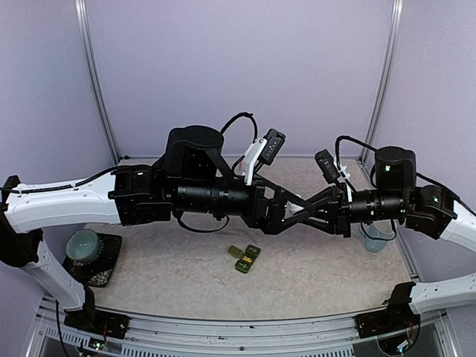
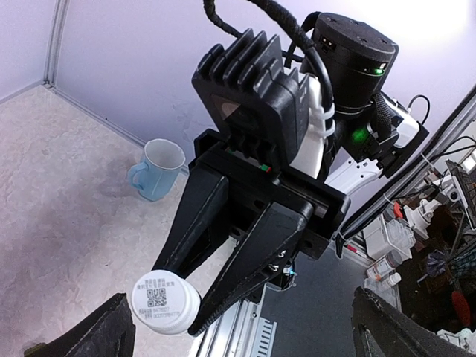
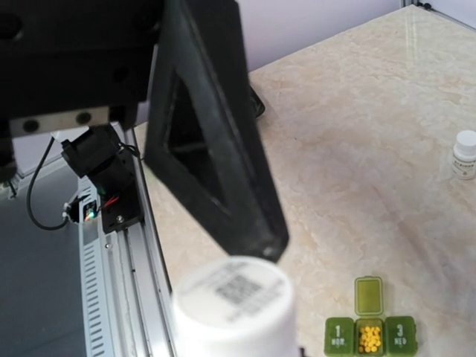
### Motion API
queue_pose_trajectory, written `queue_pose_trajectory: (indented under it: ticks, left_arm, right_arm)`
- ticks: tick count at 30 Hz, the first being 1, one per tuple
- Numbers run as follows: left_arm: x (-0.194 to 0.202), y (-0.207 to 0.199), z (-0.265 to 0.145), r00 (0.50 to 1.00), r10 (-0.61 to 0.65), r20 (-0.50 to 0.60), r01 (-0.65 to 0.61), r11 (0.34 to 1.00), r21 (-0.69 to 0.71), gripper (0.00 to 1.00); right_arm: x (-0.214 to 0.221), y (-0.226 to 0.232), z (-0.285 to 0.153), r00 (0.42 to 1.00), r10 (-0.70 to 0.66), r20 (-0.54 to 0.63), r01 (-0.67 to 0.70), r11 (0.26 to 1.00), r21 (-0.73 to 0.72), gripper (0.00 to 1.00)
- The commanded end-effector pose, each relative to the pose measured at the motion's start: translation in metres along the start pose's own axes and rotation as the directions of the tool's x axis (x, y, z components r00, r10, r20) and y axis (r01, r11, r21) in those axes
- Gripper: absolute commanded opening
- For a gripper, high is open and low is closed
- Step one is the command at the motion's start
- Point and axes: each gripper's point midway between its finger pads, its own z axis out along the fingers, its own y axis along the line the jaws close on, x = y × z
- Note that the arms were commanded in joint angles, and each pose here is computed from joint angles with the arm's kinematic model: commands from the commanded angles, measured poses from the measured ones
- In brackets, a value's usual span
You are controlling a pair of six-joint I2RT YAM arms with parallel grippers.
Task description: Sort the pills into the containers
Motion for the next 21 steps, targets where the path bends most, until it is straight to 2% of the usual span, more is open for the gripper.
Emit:
queue_pose_trajectory:
  ticks: [1, 9, 21]
  left_arm:
    - [0.003, 0.004, 0.006, 1.000, 0.008, -0.002, -0.008, 1.000, -0.013, 0.99]
    - [0.001, -0.013, 0.015, 1.000, 0.027, -0.002, -0.027, 0.998, 0.051, 0.99]
    - [-0.001, -0.044, 0.030, 0.993, 0.120, 0.011, -0.121, 0.985, 0.125, 0.99]
  right_arm:
    - [-0.006, 0.004, -0.002, 1.000, -0.008, 0.018, 0.009, 1.000, -0.016, 0.00]
    - [0.006, 0.004, 0.010, 1.000, 0.021, -0.013, -0.022, 0.998, -0.055, 0.00]
    - [0.013, 0.007, 0.021, 0.999, 0.045, -0.031, -0.048, 0.995, -0.093, 0.00]
